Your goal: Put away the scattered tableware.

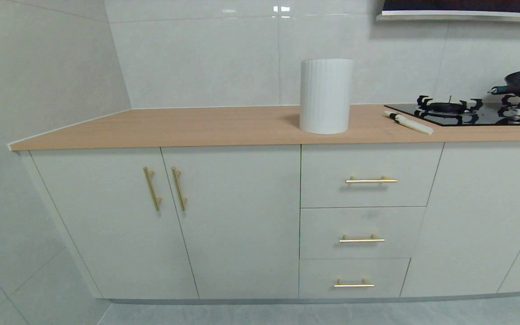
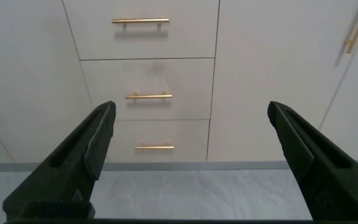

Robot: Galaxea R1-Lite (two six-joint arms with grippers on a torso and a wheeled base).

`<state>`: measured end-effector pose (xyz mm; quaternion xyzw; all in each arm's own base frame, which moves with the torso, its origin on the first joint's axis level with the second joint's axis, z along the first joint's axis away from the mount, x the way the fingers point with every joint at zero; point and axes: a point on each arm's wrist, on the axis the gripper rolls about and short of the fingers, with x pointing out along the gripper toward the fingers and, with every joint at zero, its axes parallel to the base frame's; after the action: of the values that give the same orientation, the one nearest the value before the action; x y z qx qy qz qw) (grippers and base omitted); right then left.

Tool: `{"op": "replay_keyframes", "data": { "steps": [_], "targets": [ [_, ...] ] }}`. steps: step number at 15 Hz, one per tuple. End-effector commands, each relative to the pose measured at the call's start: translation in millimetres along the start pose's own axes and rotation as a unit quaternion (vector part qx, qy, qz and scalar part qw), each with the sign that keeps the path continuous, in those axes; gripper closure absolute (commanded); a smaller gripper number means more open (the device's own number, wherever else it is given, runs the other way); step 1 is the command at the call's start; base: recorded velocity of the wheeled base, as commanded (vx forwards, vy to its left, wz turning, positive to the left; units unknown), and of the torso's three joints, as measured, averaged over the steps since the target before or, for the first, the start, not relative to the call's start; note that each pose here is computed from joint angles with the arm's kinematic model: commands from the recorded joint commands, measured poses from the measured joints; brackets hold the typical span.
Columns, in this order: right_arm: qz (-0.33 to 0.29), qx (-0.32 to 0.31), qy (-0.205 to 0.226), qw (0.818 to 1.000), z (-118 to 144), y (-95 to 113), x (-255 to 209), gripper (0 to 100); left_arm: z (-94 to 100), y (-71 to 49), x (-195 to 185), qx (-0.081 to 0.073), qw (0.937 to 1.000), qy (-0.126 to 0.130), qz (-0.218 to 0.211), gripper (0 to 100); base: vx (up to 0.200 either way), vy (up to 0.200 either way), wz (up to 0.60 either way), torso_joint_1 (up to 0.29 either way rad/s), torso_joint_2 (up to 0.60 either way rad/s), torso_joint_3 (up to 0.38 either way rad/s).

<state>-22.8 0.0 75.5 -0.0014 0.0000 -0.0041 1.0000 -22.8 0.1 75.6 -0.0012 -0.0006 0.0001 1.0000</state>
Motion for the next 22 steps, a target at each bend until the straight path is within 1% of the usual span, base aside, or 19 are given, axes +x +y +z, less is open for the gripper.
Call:
{"op": "replay_keyframes", "data": {
  "steps": [1, 15, 22],
  "targets": [
    [0.000, 0.000, 0.002, 1.000, 0.1, 0.0, 0.2, 0, 0.0, 0.0, 0.0, 0.000, 1.0000, 0.000, 0.001, 0, 0.200, 0.000, 0.00, -0.002, 0.00, 0.007],
    [0.000, 0.001, 0.002, 1.000, 0.1, 0.0, 0.2, 0, 0.0, 0.0, 0.0, 0.000, 1.0000, 0.000, 0.001, 0, 0.200, 0.000, 0.00, 0.003, 0.00, 0.001],
    [0.000, 0.001, 0.002, 1.000, 0.1, 0.0, 0.2, 0, 0.2, 0.0, 0.0, 0.003, 1.0000, -0.001, 0.000, 0, 0.000, 0.000, 0.00, 0.000, 0.00, 0.000]
  ]
}}
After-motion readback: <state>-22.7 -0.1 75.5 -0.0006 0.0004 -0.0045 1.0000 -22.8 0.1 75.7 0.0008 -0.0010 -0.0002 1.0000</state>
